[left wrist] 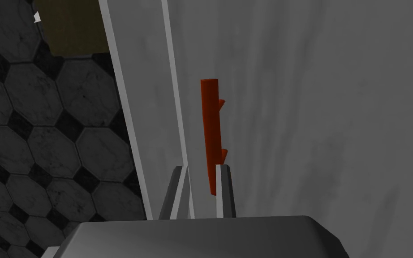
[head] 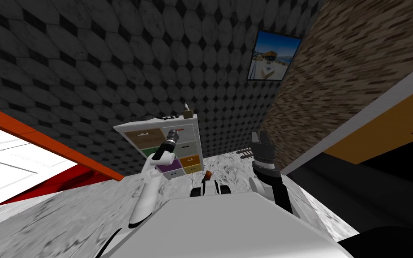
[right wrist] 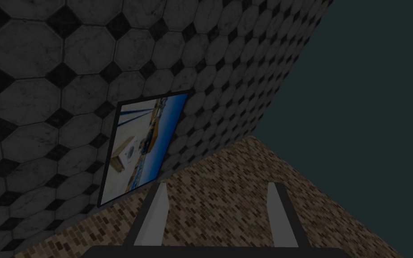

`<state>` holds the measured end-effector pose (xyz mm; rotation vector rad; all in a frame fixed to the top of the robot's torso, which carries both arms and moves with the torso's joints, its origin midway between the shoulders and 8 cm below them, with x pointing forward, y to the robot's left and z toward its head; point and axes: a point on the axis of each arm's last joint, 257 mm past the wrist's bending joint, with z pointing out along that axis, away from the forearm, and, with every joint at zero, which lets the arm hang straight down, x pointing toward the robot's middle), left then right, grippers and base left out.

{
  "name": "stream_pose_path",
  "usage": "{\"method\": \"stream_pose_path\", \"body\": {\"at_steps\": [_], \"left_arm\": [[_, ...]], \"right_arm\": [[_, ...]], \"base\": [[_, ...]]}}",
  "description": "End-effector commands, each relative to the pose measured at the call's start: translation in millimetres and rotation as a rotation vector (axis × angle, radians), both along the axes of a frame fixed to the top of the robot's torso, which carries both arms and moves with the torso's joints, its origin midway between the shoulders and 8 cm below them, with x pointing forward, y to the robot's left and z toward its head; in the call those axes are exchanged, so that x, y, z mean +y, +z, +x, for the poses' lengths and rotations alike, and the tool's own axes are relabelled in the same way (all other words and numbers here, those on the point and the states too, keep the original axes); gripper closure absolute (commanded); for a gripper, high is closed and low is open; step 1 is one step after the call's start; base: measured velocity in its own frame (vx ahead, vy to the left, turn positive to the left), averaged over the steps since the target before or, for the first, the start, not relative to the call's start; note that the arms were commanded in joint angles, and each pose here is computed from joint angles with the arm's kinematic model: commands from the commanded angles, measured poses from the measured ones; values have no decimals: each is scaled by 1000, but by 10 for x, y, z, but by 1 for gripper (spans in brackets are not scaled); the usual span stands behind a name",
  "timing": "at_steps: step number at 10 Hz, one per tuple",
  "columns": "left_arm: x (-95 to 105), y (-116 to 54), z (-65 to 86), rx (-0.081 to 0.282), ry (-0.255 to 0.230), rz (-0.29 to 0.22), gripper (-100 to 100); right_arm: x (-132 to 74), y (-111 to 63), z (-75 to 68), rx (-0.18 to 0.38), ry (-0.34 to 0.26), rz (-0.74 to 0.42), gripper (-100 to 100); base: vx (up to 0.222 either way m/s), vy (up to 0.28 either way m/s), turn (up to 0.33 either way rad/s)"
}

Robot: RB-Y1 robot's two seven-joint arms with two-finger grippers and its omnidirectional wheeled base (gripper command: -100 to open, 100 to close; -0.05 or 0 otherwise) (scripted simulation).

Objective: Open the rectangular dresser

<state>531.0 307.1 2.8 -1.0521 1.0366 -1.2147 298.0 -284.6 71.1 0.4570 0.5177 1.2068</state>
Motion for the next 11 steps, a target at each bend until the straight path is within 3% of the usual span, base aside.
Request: {"method": "stream_pose_path", "body": {"at_steps": [1,2,6,7,11], "left_arm": [[146,14,-22,15,37,-4,-100],[105,19,-6,10,27,-3,-100],[315,107,117,-2,135,-2,-100],[322,109,115,-2,139,3,-100],[466,145,223,3,233,-5,-100]], "right_arm": [[0,0,0,0,0,0,0],[0,0,0,0,0,0,0],[0,0,1,0,0,-1,0],[0,0,1,0,0,-1,0],[0,0,1,0,0,0,0]], "base": [[22,-178,84],[8,-78,21],[-63,90,-252],[-53,78,-69],[-72,73,-237]]}}
